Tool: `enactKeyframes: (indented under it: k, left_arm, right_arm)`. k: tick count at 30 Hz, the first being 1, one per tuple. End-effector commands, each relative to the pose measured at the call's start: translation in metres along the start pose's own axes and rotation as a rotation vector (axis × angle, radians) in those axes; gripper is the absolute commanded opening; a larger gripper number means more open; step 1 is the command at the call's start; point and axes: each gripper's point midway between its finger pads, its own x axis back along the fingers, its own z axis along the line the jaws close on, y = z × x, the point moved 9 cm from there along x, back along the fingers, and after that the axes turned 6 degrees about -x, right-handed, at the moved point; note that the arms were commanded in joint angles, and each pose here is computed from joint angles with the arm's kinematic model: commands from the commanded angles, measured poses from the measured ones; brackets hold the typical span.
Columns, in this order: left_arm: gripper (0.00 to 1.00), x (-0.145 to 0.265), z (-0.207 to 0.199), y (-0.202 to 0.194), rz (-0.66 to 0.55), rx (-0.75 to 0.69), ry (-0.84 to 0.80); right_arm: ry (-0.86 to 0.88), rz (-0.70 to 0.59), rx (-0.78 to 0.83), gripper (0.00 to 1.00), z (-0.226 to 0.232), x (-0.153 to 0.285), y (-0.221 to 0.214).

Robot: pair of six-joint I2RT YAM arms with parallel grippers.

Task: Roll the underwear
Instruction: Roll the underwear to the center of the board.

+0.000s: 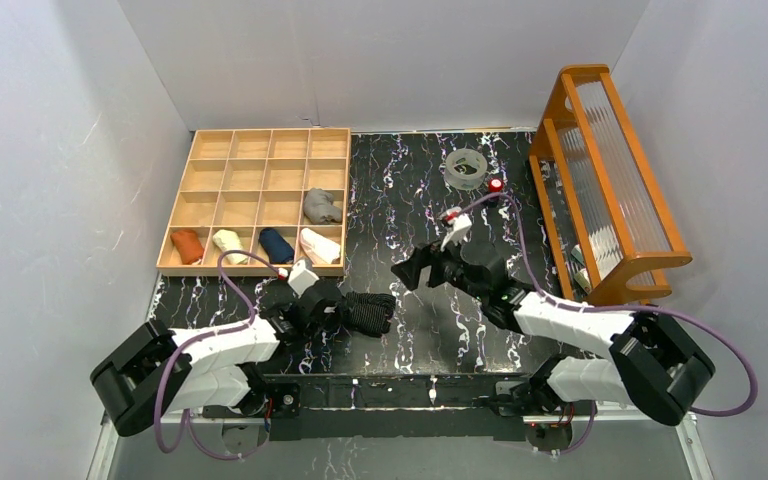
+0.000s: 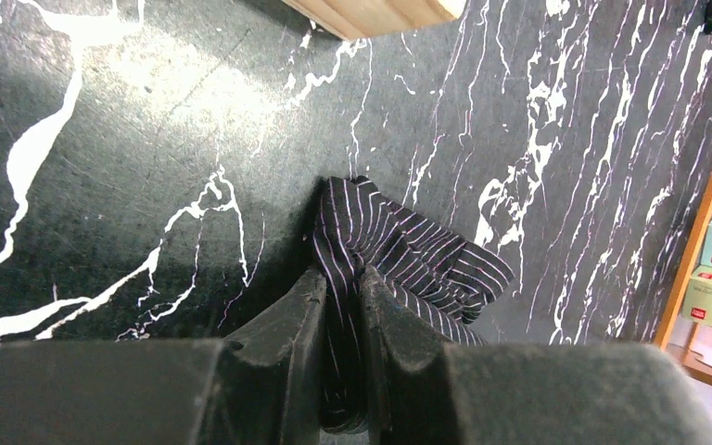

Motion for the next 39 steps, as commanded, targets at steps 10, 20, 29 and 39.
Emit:
enactKeyframes:
  k: [10,20,29,39]
  left_arm:
    - [0.08,-0.006,0.008,0.021,0.027,-0.109,0.131]
    - [0.08,-0.007,0.005,0.017,0.076,-0.111,0.109]
    - [0.08,-0.004,0.006,0.018,0.071,-0.111,0.105]
    - [0.15,0.003,0.009,0.023,0.038,-0.098,0.095]
  right_arm:
    - [0.458,0.106,1.015,0.84,0.035,-0.021,-0.059]
    - [0.45,0.009,1.216,0.81,0.055,-0.047,-0.083]
    - [0.341,0.036,1.228,0.66,0.041,-0.056,-0.094]
    - [0.319,0.22,1.09,0.2,0.026,-0.045,-0.117]
